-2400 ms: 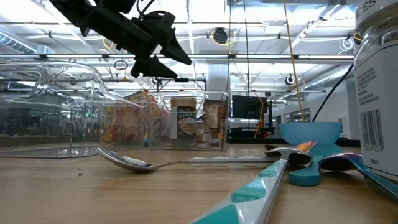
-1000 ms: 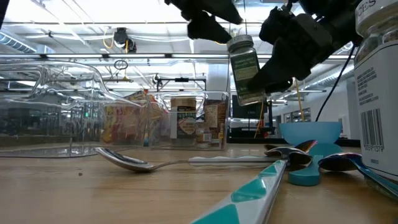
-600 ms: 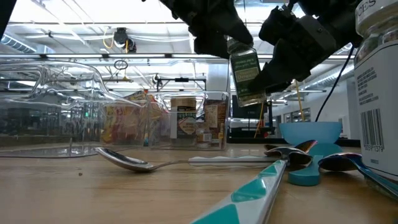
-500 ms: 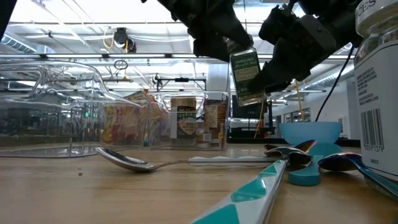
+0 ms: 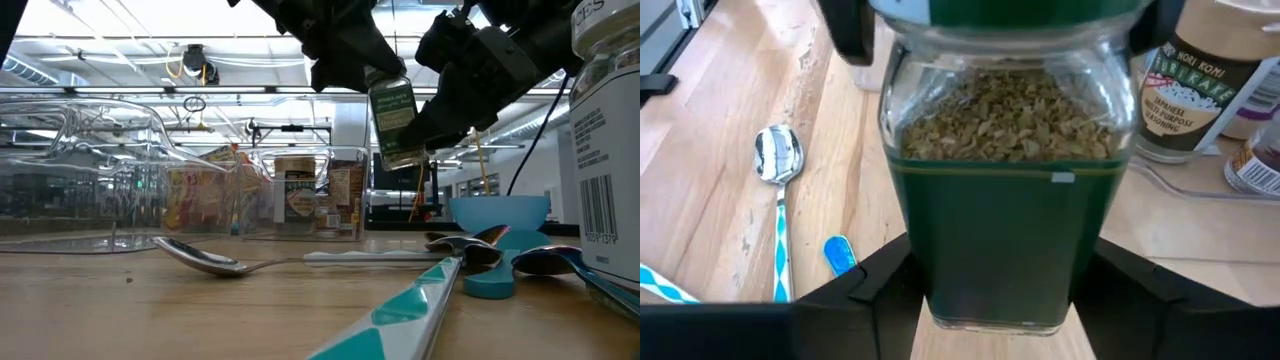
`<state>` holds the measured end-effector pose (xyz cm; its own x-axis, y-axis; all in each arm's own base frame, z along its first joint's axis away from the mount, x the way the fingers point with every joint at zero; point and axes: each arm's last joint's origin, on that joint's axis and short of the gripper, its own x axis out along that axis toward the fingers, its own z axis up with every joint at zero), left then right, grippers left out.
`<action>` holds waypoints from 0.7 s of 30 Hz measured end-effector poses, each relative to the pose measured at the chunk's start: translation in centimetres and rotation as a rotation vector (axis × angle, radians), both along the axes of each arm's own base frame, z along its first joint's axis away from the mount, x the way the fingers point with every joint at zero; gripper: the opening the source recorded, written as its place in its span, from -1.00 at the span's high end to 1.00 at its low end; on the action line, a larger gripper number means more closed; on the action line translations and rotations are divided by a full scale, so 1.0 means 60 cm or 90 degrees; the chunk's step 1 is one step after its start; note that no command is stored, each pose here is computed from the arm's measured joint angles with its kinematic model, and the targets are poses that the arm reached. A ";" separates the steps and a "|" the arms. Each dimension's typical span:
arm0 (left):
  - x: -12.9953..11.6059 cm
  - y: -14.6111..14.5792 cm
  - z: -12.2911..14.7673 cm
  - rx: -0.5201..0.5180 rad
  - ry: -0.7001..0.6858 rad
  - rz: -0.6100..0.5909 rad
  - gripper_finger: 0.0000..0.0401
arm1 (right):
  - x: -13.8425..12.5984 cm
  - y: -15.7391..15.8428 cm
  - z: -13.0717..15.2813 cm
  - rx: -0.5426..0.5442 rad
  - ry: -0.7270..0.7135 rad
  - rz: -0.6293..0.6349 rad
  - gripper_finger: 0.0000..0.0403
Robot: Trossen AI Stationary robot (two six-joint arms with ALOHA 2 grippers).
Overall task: Pick & Place Food Item
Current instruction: Put the green spice bottle into the middle transparent bin
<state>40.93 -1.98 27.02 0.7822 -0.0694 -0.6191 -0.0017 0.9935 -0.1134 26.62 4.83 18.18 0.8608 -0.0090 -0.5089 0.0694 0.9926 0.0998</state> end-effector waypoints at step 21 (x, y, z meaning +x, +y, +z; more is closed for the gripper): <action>-0.091 0.077 0.077 0.090 -0.025 0.211 -0.03 | -0.033 -0.006 0.058 0.042 -0.058 -0.014 -0.62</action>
